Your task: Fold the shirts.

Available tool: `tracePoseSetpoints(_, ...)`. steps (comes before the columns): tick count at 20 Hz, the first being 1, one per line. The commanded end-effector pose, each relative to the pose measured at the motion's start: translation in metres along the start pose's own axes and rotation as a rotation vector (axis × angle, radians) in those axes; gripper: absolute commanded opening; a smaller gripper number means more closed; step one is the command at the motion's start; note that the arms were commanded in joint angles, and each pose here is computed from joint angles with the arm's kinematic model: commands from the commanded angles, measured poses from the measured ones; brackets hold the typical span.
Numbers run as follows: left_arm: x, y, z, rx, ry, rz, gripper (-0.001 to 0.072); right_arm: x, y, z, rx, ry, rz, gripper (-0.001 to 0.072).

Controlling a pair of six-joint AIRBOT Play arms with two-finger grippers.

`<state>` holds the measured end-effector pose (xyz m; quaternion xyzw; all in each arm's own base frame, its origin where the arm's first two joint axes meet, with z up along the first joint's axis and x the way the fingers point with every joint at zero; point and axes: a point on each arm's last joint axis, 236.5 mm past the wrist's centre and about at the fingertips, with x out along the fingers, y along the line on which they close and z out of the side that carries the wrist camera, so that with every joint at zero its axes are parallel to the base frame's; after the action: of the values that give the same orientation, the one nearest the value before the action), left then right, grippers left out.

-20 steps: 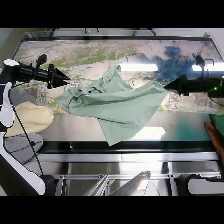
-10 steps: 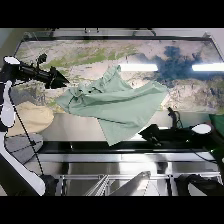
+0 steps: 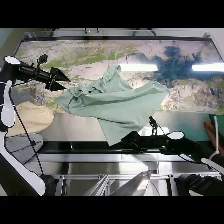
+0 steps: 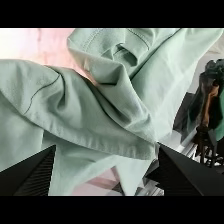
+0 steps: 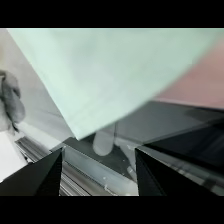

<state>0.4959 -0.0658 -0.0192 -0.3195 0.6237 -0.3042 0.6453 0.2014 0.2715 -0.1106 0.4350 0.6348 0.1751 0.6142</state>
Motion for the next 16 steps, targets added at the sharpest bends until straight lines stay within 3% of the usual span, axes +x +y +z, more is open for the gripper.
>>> tracePoseSetpoints(1,0.000,0.000,-0.001,0.000,0.004,0.000,0.0710,0.023,-0.001,0.015,-0.009,-0.018,-0.038,0.0512)
tracePoseSetpoints(3,0.000,0.000,-0.001,0.001,0.004,0.000,0.0710,0.031,0.007,0.022,-0.042,-0.014,-0.033,0.0422)
tracePoseSetpoints(6,0.000,-0.001,-0.001,0.001,0.004,-0.001,0.0710,0.038,0.016,0.029,-0.057,-0.017,-0.026,0.0414)
tracePoseSetpoints(7,0.001,-0.001,-0.001,0.002,0.006,-0.001,0.0710,0.039,0.017,0.031,-0.066,-0.020,-0.026,0.0350)
tracePoseSetpoints(8,0.002,-0.002,-0.002,0.003,0.009,-0.001,0.0710,0.040,0.017,0.031,-0.073,-0.017,-0.026,0.0223)
tracePoseSetpoints(10,0.006,-0.005,-0.003,0.010,0.020,-0.002,0.0709,0.040,0.020,0.024,-0.089,0.013,-0.012,0.0044)
tracePoseSetpoints(11,0.010,-0.008,-0.004,0.016,0.027,-0.002,0.0709,0.040,0.023,0.020,-0.093,0.032,-0.001,0.0017)
tracePoseSetpoints(16,0.032,-0.025,-0.017,0.051,0.102,0.000,0.0710,0.015,0.026,0.026,-0.178,0.033,-0.022,0.0015)
